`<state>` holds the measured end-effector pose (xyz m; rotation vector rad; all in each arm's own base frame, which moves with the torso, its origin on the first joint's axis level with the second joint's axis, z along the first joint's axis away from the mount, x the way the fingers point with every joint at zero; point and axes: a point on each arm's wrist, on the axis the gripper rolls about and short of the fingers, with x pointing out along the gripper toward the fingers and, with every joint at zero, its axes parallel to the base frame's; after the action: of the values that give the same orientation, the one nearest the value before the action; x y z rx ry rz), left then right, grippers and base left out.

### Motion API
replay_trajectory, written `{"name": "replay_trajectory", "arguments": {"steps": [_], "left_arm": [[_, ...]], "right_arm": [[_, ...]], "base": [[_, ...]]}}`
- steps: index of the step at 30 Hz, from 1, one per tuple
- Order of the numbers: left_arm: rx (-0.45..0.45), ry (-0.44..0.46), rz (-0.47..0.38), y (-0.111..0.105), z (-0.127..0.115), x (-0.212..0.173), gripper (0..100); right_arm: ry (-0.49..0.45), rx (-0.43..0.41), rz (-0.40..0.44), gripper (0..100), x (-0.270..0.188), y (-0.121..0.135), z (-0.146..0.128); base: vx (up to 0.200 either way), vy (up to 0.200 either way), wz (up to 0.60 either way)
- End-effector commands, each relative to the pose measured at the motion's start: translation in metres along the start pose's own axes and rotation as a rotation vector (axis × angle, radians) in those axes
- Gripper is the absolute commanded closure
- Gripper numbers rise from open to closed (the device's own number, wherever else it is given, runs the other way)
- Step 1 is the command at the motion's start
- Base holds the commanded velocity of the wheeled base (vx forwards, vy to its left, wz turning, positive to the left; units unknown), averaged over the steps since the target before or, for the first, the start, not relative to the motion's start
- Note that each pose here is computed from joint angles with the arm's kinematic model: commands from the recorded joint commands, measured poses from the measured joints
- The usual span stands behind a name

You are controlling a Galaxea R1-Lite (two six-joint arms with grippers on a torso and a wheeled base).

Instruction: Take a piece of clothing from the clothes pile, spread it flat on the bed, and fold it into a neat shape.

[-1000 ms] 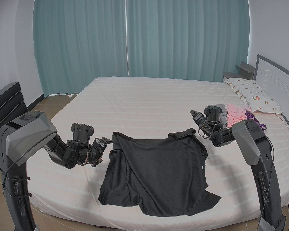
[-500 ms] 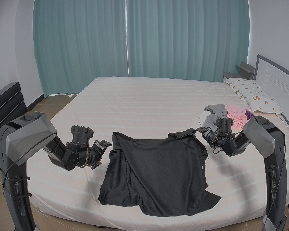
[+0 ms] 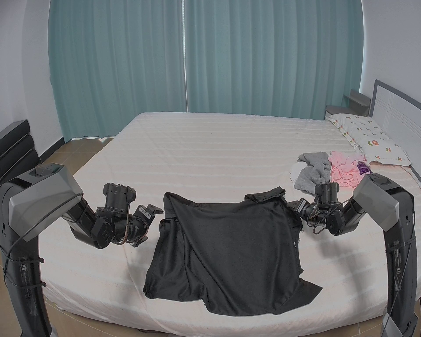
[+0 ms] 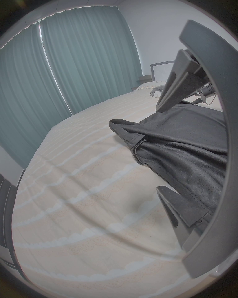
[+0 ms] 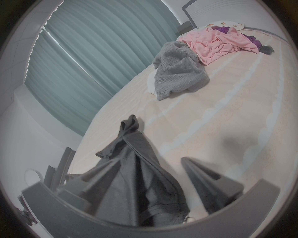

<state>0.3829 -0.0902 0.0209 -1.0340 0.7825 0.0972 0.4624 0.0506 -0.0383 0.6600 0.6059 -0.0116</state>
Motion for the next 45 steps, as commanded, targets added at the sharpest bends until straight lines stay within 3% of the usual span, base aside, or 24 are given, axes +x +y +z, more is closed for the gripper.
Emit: {"name": "replay_trajectory", "arguments": {"steps": [1, 7, 9, 13, 16, 25, 43, 44, 45], "left_arm": [[0.001, -0.002, -0.002, -0.001, 0.0, 0.001, 0], [0.011, -0.031, -0.033, -0.01, 0.008, 0.006, 0], [0.018, -0.066, -0.045, -0.017, 0.013, 0.015, 0], [0.072, -0.105, -0.061, -0.025, 0.019, 0.029, 0], [0.138, -0.125, -0.073, -0.027, 0.023, 0.046, 0], [0.214, -0.145, -0.078, -0.03, 0.021, 0.089, 0], [0.233, -0.177, -0.107, -0.031, 0.024, 0.128, 0], [0.232, -0.184, -0.106, -0.032, 0.025, 0.128, 100], [0.23, -0.197, -0.11, -0.034, 0.026, 0.127, 100]], "right_arm": [[0.024, -0.025, -0.026, 100, 0.011, -0.011, -0.013], [-0.033, -0.021, -0.014, 100, 0.01, -0.006, 0.003], [-0.145, -0.009, -0.007, 100, 0.004, -0.002, 0.026], [-0.254, -0.005, 0.011, 100, -0.002, -0.001, 0.043], [-0.267, -0.002, 0.006, 100, -0.006, -0.002, 0.045], [-0.238, -0.007, -0.001, 100, -0.004, -0.001, 0.032], [-0.214, -0.013, 0.003, 100, -0.002, 0.002, 0.023], [-0.215, -0.012, 0.002, 100, -0.002, 0.002, 0.023], [-0.214, -0.012, 0.001, 100, -0.002, 0.001, 0.023]], "base": [[0.0, 0.0, 0.0], [0.0, 0.0, 0.0], [0.0, 0.0, 0.0], [0.0, 0.0, 0.0], [0.0, 0.0, 0.0], [0.0, 0.0, 0.0], [0.0, 0.0, 0.0], [0.0, 0.0, 0.0], [0.0, 0.0, 0.0]]}}
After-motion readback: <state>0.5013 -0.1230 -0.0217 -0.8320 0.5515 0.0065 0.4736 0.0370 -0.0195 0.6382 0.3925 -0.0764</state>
